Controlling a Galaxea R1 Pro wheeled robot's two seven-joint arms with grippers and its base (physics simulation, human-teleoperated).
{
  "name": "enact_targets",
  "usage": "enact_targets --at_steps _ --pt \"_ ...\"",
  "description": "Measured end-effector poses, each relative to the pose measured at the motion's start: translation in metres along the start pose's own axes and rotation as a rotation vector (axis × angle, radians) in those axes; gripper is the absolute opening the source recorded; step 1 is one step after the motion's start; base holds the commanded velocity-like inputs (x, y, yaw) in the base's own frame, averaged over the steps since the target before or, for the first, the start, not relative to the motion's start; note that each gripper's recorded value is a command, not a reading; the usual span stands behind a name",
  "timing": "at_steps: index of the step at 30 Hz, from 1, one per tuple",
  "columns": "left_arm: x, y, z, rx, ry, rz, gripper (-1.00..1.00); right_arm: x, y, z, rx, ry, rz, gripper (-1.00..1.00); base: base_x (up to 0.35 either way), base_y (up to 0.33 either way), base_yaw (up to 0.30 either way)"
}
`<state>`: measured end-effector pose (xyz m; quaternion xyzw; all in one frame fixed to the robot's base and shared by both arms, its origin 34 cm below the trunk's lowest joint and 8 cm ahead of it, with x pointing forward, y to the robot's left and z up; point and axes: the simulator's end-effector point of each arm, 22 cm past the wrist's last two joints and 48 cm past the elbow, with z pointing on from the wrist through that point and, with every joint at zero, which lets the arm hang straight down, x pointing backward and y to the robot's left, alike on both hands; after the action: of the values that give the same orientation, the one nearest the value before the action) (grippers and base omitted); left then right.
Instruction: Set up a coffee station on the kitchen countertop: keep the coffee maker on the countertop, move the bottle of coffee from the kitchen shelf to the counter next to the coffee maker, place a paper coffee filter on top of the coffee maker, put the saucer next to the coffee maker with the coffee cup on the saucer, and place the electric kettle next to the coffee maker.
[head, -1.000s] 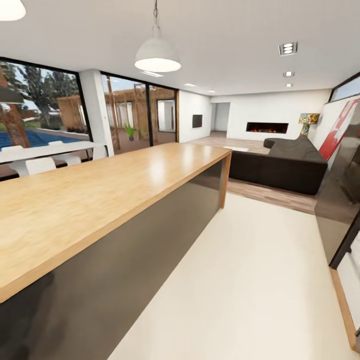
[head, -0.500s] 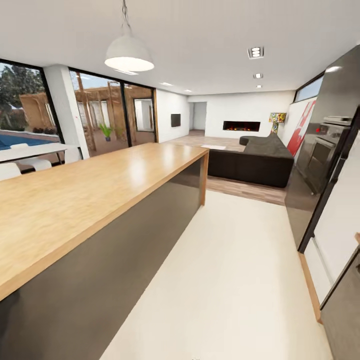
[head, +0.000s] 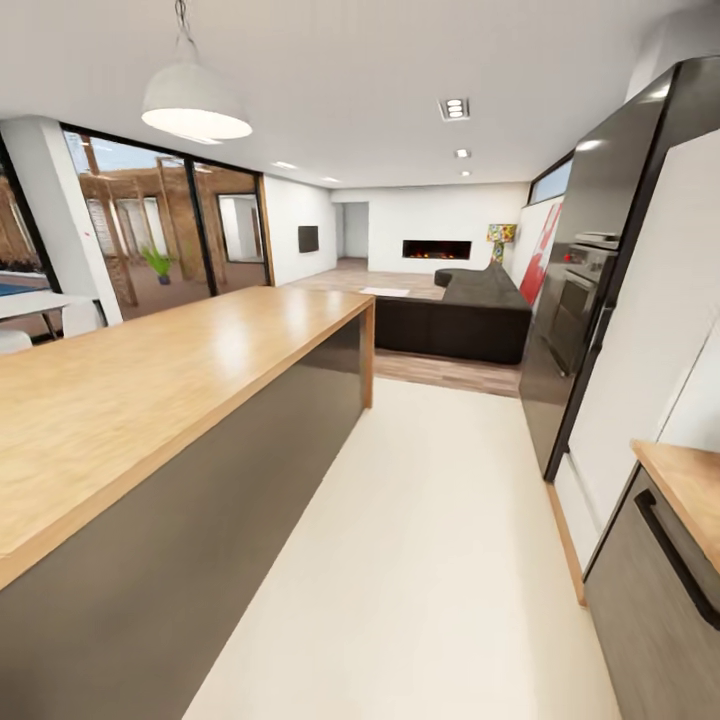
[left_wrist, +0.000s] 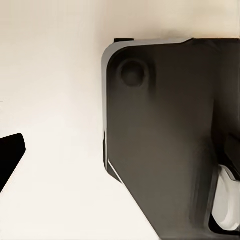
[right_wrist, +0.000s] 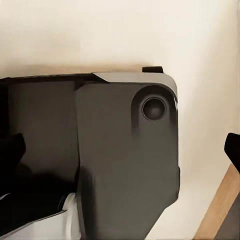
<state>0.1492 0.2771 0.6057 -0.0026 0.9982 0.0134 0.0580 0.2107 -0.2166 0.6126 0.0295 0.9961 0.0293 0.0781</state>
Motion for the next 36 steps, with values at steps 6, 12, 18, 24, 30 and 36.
enact_targets --at_steps 6,12,18,24,30,36 --pt "0.002 0.000 -0.005 0.000 0.001 0.000 1.00 0.003 0.000 -0.005 0.000 0.002 0.000 1.00 0.000 0.000 -0.284" --pt "0.005 0.000 -0.009 0.000 0.003 0.000 1.00 0.005 0.000 -0.009 0.000 0.005 0.000 1.00 0.000 0.000 -0.284" --pt "0.008 0.000 -0.013 0.000 0.006 0.000 1.00 0.008 0.000 -0.013 0.000 0.007 0.000 1.00 0.000 0.000 -0.284" --pt "0.009 0.000 -0.013 0.000 0.009 0.000 1.00 0.009 0.000 -0.013 0.000 0.008 0.000 1.00 0.000 0.000 -0.284" --pt "0.010 0.000 -0.013 0.000 0.010 0.000 1.00 0.010 0.002 -0.013 -0.002 0.011 0.000 1.00 0.000 0.000 -0.284" --pt "0.011 0.000 -0.013 0.000 0.012 0.000 1.00 0.009 0.006 -0.013 -0.007 0.008 0.000 1.00 0.000 0.000 -0.148"
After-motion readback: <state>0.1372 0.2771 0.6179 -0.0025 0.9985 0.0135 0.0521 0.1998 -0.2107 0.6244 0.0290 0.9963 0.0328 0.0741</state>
